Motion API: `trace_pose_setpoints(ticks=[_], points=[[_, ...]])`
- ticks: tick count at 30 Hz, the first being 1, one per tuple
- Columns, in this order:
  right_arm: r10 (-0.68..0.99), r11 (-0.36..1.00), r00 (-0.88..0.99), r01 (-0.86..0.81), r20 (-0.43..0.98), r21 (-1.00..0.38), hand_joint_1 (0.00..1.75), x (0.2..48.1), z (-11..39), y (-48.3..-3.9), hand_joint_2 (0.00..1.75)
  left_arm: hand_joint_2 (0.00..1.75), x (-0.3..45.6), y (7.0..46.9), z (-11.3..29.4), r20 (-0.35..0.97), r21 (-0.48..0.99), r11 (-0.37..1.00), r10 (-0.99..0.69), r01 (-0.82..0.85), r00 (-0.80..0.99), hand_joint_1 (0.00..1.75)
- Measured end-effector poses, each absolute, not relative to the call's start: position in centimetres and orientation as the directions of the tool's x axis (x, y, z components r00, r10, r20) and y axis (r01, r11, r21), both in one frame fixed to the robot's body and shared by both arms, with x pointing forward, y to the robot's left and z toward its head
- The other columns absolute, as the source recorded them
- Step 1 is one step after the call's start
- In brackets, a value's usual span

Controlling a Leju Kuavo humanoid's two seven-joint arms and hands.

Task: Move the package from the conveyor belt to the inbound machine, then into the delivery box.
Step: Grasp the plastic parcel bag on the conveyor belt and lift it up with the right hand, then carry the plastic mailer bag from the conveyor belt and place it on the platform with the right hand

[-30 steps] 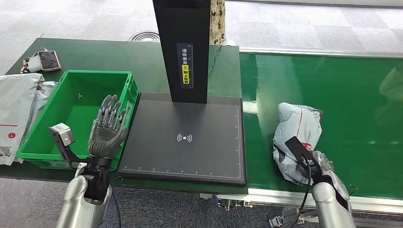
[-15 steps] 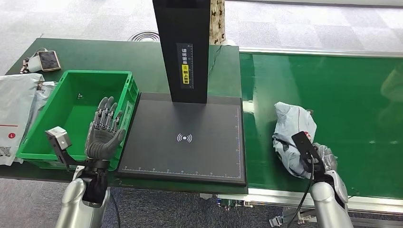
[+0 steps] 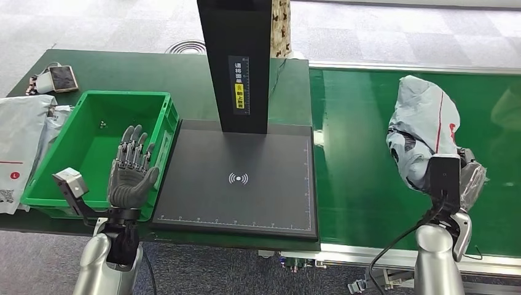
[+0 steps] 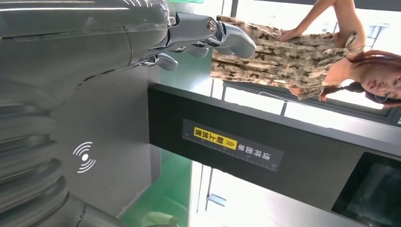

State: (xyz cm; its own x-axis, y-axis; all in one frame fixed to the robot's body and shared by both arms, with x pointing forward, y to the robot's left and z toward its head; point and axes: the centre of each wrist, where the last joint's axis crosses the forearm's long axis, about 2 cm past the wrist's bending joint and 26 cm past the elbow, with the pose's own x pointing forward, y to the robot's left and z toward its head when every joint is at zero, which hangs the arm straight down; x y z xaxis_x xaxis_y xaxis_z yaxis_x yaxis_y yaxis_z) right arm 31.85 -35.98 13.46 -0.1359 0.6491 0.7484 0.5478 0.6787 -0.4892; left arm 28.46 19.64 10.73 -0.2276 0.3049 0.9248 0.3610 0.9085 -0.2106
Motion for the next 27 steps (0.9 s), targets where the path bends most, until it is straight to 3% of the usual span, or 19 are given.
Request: trace_pose_setpoints(ticks=[12,16,20,27], points=[[0.683,0.685,-0.354,0.615,0.639,-0.391,1.75,33.5,17.3,-33.5,1.75,1.75,29.7,19.2,11.7,0.906,-0.203,0.898,0.324,0.391,-0.274,0.0],[0.656,0.753,-0.469,0.356,0.592,-0.553,1.75,35.3,19.0,-30.4,1.75,1.75,30.5,18.8,12.2,0.896,-0.198,0.885,0.337,0.422,-0.287,0.0],[0.632,0.662,-0.588,0.071,0.505,-0.746,1.75,37.6,19.7,-25.0,1.75,1.75,31.9,18.6,13.1,0.883,-0.175,0.889,0.331,0.423,-0.331,0.0],[0.585,0.568,-0.679,-0.046,0.443,-0.821,1.75,38.5,19.6,-20.4,1.75,1.75,32.8,18.6,13.4,0.883,-0.163,0.901,0.315,0.403,-0.348,0.0]])
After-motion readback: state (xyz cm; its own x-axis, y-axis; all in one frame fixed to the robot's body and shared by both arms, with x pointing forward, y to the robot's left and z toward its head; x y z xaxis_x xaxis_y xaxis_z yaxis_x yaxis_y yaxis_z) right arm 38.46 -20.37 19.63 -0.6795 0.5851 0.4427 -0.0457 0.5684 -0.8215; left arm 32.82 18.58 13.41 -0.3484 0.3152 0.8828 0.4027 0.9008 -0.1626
